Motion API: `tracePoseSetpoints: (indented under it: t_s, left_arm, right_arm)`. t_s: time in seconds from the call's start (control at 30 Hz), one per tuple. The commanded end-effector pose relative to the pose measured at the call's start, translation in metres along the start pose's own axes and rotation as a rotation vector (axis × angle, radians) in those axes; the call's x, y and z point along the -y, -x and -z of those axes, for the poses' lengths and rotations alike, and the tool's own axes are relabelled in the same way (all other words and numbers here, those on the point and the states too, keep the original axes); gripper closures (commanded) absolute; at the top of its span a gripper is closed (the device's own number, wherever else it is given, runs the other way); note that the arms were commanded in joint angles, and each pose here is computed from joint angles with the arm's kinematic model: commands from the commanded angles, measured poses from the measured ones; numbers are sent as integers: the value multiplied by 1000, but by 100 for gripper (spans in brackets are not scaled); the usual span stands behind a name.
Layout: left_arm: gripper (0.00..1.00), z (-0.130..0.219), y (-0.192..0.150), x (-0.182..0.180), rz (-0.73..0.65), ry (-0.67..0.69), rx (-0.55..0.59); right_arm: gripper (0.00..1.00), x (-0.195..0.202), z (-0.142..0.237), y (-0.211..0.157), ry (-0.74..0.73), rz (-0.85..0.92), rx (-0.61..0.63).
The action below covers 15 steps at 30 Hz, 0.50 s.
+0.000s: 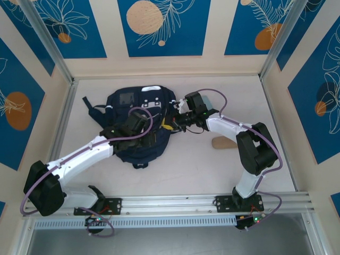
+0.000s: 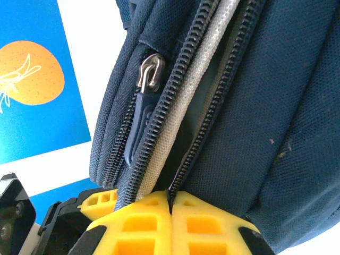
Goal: Pack the student bag
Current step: Unzip the student bag at the center of the table.
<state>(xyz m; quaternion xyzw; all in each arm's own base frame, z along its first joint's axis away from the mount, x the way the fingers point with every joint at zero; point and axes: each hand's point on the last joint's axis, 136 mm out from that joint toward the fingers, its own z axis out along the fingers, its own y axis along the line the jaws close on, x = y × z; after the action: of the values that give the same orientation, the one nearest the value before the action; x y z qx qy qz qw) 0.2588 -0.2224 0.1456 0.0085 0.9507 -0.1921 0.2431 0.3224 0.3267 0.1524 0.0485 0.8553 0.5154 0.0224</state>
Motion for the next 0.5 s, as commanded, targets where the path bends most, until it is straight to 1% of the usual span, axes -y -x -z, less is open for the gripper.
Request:
tracePoseSetpoints:
  t_s: [0.0,0.23,0.37,0.47]
  left_arm:
    - [59,-4,5,16,14,-74,23]
    - [65,-4,7,27,-21,-129,24]
    - [66,0,5,32,-53,-169,25]
    - [66,-1,5,23,-52,-123,28]
  right_arm:
    - [95,-37,4,-5,90,78,-25]
    - [95,-35,4,-5,84,76,-23]
    - [95,-35,4,-4,82,78,-21]
    - [95,-34,4,-4,81,75,-20]
